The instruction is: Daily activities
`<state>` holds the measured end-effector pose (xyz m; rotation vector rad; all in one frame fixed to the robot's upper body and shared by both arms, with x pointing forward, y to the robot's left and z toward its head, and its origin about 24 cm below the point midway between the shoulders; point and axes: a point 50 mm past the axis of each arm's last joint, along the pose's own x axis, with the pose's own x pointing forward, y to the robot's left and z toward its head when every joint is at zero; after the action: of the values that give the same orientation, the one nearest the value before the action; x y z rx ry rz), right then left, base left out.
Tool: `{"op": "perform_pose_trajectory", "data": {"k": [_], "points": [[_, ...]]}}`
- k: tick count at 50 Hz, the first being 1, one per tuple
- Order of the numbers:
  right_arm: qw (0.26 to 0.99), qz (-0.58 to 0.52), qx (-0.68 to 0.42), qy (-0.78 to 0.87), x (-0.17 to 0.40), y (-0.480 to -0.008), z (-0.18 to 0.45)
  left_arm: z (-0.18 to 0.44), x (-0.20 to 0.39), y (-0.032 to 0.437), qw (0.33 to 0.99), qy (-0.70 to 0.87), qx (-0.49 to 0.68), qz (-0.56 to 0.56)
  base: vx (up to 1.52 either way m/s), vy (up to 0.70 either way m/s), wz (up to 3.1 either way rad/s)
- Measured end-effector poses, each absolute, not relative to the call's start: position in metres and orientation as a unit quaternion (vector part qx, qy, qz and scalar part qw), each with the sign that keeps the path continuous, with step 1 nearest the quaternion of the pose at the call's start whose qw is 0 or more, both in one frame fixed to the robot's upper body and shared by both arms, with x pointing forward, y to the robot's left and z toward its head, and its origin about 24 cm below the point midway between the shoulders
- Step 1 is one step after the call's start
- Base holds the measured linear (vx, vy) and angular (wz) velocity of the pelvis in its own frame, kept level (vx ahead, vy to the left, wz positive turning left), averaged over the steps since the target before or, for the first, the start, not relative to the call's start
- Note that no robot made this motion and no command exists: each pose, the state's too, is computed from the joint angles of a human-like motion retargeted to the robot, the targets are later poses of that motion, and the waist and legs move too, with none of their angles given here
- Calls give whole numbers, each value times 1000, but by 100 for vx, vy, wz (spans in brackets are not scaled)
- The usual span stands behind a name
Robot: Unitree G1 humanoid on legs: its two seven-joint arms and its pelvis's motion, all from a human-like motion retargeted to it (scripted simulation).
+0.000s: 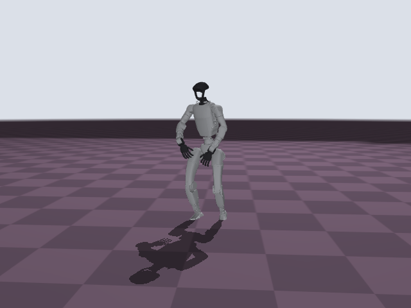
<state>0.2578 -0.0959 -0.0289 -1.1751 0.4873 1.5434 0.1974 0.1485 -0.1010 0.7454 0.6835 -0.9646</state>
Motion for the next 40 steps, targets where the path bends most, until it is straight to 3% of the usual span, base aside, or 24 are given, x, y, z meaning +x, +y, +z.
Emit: {"op": "perform_pose_trajectory", "data": {"k": [11,19,30,40], "points": [[616,637,-428,179,258,-122,9,-107,172,195,737,373,356,-437,8,0,-33],[685,576,-413,170,261,-151,22,-110,161,211,763,393,334,-390,3,-4,-40],[692,470,-444,323,233,-192,-71,-127,178,178,825,408,270,-283,-1,-7,-38],[754,368,-364,405,199,-183,-120,-150,156,157,810,478,216,-261,4,-3,-76]]}}
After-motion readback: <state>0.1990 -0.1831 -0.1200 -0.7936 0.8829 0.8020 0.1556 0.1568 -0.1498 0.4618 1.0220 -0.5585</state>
